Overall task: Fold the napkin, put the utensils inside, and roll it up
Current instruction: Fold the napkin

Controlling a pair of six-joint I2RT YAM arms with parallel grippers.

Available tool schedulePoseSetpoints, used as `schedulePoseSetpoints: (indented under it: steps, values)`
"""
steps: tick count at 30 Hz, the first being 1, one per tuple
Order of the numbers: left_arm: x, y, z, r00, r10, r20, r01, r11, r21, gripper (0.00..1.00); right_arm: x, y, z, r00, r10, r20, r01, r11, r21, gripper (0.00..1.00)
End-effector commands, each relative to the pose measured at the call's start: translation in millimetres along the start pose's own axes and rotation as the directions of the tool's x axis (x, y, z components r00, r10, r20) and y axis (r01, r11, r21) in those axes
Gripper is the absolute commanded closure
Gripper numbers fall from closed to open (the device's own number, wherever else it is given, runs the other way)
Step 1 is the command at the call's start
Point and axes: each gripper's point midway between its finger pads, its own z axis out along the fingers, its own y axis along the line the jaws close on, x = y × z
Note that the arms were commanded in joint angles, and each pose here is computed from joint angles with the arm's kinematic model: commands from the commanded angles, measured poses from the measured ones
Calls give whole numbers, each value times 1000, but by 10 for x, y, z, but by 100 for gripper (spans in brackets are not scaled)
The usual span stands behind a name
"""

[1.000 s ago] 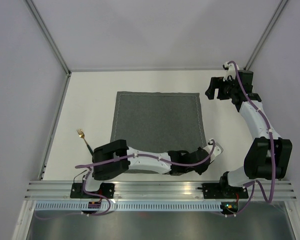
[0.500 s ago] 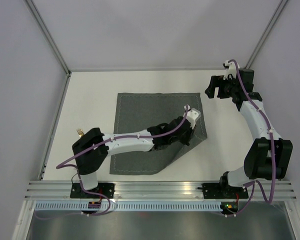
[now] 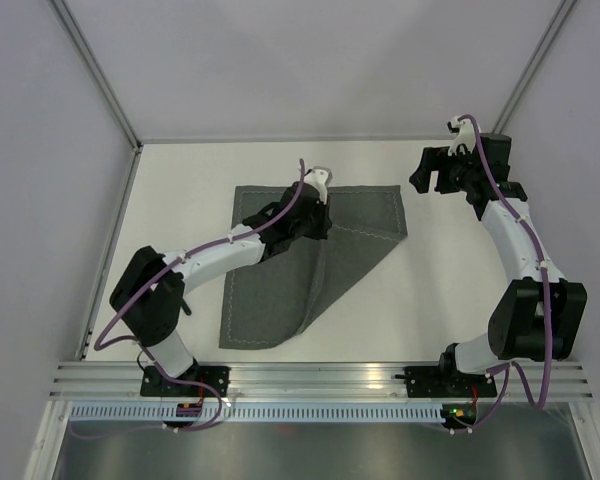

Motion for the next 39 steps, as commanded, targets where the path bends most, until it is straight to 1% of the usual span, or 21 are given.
schedulePoseSetpoints:
  steps: [1, 9, 17, 25, 29, 39]
  values:
    - [-239, 167, -112, 998, -62, 25, 62, 998, -1, 98, -261, 68, -151, 998, -16, 62, 17, 1000, -10, 8]
    - [-455, 676, -109, 993, -107, 50, 110, 992, -68, 98, -253, 91, -152, 998, -12, 58, 14, 1000, -26, 8]
    - [-625, 1030, -61, 986, -155, 64, 160, 983, -86, 98, -221, 107, -126, 999, -9, 48, 11, 999, -38, 8]
    - [-735, 1277, 5, 979, -193, 68, 198, 976, -87, 98, -202, 111, -116, 999, -7, 42, 8, 999, -43, 8]
    - [-706, 1402, 48, 975, -214, 55, 219, 972, -90, 98, -192, 118, -115, 999, -7, 40, 9, 999, -48, 8]
    - [-768, 1623, 14, 965, -251, 71, 257, 962, -90, 98, -185, 129, -117, 999, -6, 37, 8, 999, -54, 9]
